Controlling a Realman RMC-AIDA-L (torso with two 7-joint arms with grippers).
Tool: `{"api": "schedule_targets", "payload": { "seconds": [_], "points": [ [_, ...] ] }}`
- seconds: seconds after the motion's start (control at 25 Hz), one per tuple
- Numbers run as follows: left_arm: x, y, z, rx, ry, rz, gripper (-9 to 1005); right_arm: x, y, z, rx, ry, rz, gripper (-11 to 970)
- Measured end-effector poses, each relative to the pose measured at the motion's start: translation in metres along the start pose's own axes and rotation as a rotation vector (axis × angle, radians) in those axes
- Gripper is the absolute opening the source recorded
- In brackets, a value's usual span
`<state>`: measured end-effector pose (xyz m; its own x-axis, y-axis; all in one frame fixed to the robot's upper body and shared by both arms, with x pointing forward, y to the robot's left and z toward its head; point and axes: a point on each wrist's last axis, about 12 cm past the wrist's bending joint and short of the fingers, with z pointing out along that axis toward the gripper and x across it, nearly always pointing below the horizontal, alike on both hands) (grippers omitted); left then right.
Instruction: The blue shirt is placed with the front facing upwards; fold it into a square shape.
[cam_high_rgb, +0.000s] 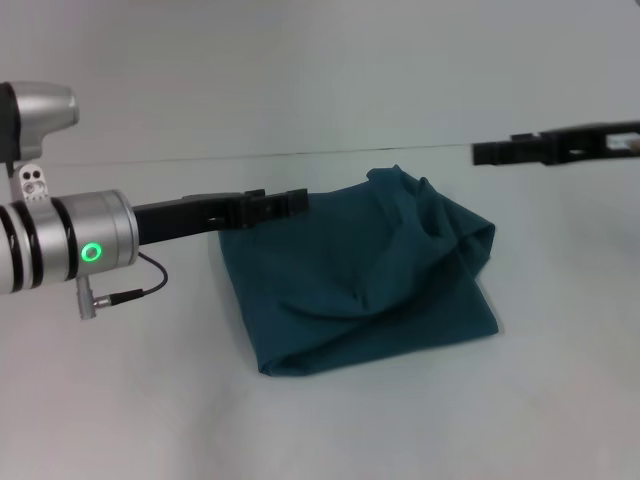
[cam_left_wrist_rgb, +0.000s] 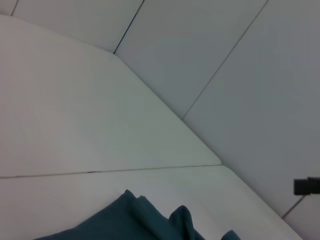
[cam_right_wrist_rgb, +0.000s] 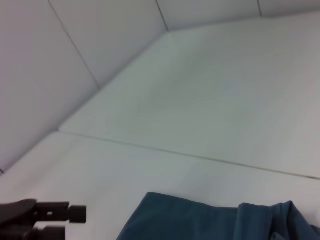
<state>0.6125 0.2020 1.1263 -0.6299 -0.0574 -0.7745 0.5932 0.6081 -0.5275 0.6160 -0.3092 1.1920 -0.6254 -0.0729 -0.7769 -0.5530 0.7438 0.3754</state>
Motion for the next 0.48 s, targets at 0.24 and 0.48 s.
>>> {"api": "schedule_targets", "payload": {
  "seconds": [0.24, 0.48],
  "points": [
    [0.004, 0.004, -0.005, -0.006, 0.001, 0.011, 781, -0.031, 0.020, 0.036, 0.072, 0.118, 0.027, 882],
    [0.002, 0.006, -0.009, -0.002, 0.010, 0.018, 781, -0.047, 0.046, 0.061, 0.133, 0.276, -0.008, 883]
  ]
}}
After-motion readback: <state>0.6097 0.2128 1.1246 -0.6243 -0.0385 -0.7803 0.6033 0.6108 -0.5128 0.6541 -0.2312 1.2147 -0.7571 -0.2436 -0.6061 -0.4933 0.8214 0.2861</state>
